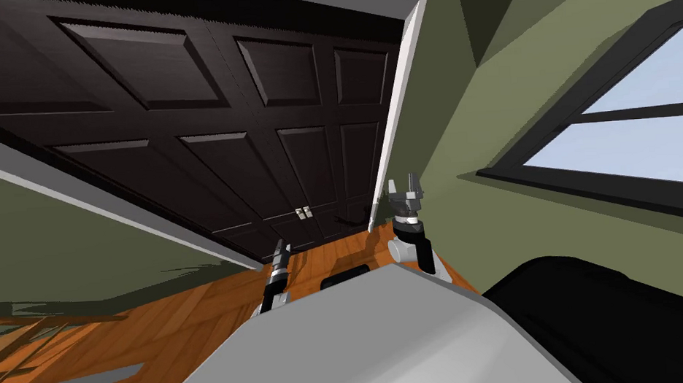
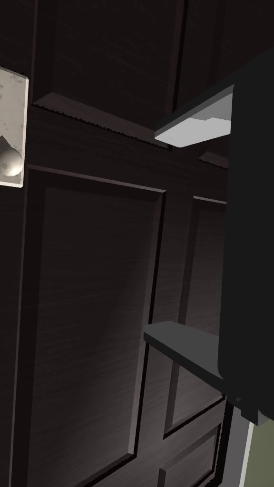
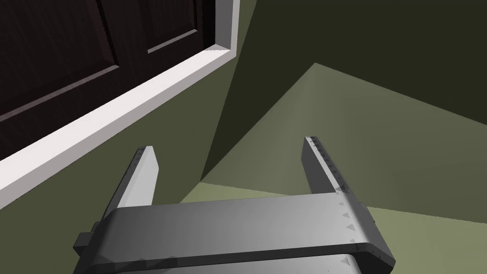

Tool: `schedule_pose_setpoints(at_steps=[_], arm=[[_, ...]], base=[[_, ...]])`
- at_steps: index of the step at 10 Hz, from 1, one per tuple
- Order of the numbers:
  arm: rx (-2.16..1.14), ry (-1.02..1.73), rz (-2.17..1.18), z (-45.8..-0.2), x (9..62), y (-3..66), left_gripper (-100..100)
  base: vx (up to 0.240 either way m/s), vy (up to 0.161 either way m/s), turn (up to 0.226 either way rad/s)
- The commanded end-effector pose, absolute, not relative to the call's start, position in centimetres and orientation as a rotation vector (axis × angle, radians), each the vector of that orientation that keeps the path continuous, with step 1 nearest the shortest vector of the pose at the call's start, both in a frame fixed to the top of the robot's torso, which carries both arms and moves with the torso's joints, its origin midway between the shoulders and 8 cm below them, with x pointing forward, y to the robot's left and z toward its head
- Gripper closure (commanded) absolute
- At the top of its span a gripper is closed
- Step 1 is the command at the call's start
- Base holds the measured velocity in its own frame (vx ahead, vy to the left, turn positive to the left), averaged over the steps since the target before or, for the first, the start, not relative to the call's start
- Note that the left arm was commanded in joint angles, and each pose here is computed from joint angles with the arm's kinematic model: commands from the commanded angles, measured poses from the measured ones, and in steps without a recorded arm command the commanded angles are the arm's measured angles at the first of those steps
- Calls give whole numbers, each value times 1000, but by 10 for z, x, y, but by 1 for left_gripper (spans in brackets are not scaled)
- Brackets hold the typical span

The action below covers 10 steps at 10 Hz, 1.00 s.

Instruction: Pull the door open

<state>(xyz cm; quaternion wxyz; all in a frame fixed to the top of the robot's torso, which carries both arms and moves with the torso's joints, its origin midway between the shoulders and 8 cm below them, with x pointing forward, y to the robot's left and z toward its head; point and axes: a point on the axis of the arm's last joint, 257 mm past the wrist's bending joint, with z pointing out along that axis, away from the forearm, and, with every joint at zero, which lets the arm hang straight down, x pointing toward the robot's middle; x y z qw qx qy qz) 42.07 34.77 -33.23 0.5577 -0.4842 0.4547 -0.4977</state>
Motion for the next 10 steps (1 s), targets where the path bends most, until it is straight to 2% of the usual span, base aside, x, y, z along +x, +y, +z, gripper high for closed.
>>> schedule_pose_setpoints(at_steps=[1,10], arm=[[-1158,1081,-1169,-341,420,351,-100],[-1247,1128,-1135,-387,413,364,-100]], base=[[104,18,-56],[133,21,-66]])
